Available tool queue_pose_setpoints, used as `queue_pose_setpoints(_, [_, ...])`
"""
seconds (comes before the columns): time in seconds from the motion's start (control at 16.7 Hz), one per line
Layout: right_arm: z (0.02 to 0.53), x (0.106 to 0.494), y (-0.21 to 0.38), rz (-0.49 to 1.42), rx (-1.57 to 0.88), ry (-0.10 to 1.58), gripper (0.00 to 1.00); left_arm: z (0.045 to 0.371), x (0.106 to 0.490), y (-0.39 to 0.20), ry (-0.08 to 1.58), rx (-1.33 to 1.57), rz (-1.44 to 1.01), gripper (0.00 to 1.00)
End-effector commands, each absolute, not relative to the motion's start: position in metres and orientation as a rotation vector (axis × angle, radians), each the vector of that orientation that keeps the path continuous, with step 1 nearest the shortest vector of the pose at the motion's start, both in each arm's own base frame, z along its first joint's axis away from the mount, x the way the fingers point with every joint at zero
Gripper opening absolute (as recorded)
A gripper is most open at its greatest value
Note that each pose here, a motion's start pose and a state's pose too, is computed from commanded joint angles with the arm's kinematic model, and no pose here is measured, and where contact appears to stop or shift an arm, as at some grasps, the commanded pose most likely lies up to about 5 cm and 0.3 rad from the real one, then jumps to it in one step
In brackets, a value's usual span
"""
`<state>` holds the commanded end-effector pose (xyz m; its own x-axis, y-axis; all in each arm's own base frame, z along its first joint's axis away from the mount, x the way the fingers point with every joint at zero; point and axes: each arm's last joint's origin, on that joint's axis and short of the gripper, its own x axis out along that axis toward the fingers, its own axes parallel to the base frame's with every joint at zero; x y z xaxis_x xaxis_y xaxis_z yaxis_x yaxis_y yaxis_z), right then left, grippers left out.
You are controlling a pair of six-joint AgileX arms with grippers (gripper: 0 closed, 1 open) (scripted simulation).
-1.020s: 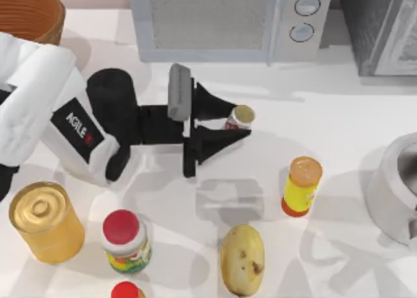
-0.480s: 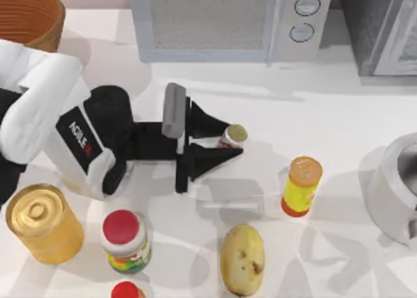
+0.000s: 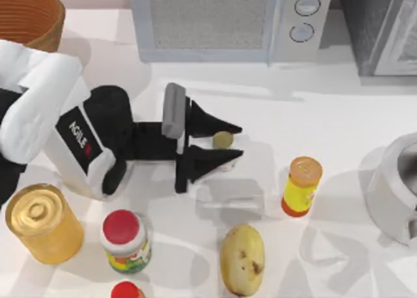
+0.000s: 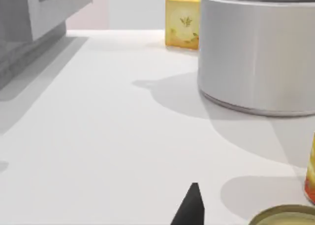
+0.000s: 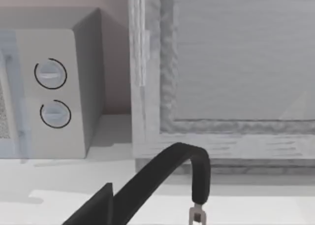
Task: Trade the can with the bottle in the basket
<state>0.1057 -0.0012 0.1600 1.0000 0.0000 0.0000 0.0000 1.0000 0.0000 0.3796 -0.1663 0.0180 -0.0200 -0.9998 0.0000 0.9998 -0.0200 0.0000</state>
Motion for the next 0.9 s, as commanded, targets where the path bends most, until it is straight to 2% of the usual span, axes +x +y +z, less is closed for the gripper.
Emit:
queue_pose_setpoints(0.24, [0.16, 0.1057, -0.0012, 0.0, 0.0, 0.0, 1.0, 0.018, 0.3796, -0.1663, 0.0, 0.0, -1.591, 0.98])
queue_pose_setpoints(0.9, [0.16, 0.1057, -0.0012, 0.0, 0.0, 0.0, 1.0, 0.0215, 0.3808, -0.1689, -0.008, 0.004, -1.589, 1.0])
